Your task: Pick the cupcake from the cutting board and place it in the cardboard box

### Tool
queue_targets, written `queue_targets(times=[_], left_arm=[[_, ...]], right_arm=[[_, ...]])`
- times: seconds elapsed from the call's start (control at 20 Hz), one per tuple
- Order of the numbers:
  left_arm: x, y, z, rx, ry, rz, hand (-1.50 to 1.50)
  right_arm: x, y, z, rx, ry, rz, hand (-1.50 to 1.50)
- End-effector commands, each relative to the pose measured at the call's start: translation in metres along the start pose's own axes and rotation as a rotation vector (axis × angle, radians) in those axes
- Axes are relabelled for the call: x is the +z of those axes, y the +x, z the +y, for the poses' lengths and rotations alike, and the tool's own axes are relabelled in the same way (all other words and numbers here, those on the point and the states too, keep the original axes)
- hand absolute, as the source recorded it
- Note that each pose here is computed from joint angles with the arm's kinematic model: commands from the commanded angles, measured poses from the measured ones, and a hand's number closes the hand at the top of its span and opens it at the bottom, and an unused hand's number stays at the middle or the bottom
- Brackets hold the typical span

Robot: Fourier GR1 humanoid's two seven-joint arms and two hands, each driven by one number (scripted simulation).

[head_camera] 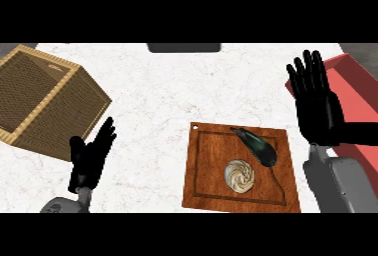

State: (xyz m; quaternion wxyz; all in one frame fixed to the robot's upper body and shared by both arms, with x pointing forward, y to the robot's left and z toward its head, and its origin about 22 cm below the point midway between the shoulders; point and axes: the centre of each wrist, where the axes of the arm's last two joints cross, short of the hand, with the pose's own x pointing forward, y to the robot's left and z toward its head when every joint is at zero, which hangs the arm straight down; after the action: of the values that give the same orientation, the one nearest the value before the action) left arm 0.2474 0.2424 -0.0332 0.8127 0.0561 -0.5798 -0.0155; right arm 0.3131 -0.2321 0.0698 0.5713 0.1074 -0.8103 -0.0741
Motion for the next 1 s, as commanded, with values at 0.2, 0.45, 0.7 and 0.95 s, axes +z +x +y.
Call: queue_targets(times=[0.2,0.45,0.7,0.95], left_arm=[[0.006,0.053,0.053,0.040,0.036,-0.193,0.00],[0.014,0.061,0.072,0.100,0.008,-0.188,0.00],[0.015,0.077,0.076,0.125,0.020,-0.196,0.00],[0.024,0.061,0.086,0.100,0.018,-0.188,0.00]], right_arm=[[0.028,0.004,-0.021,0.193,0.284,0.217,-1.50],[0.069,0.006,-0.029,0.403,0.013,-0.158,-1.50],[0.096,0.037,-0.052,0.521,0.280,-0.260,-1.50],[0.091,0.076,-0.038,0.871,0.453,-0.059,-1.50]])
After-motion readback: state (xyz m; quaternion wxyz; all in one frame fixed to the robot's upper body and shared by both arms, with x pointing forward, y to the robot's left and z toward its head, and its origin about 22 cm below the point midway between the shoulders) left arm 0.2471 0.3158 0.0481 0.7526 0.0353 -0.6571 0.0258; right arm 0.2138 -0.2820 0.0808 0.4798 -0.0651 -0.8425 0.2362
